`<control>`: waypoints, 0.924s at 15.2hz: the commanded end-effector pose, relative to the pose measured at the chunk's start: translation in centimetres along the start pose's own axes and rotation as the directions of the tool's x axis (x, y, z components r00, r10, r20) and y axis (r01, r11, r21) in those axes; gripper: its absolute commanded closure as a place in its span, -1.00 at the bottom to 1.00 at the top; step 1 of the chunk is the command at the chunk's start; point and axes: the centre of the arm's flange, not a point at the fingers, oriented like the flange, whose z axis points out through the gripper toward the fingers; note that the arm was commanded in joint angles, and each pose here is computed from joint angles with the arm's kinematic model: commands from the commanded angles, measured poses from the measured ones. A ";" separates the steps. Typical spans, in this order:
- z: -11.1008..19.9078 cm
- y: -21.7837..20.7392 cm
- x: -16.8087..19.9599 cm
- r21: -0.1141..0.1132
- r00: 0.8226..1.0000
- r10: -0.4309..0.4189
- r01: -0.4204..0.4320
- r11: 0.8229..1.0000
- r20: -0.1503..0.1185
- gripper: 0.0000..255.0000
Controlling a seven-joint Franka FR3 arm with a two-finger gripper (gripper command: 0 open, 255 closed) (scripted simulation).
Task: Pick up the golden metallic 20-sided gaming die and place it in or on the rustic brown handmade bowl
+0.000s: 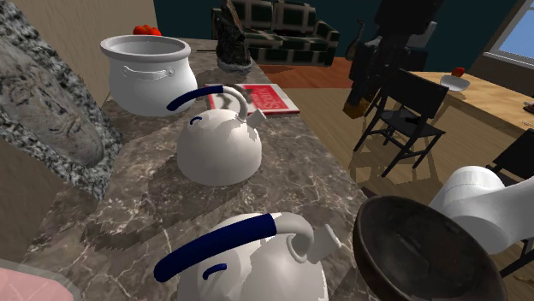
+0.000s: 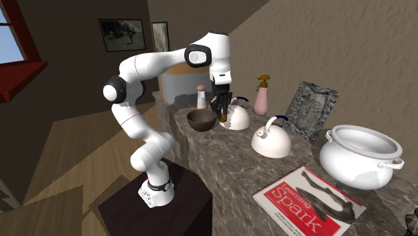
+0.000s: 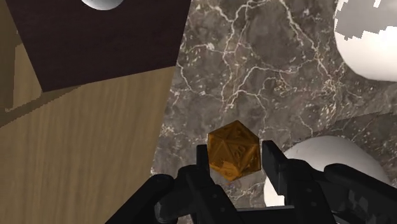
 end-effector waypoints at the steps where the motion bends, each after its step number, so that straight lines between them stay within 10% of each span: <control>1: -0.2 -0.9 -2.1 0.000 1.000 0.000 0.000 1.000 0.000 1.00; 7: -0.6 -3.0 -6.7 0.000 1.000 0.000 0.000 1.000 -0.001 1.00; 8: -0.6 -3.0 -6.7 0.000 1.000 0.000 0.000 1.000 -0.001 -1.00; 14: 7.3 -1.9 -4.3 0.052 0.995 0.009 -0.014 0.999 0.099 -1.00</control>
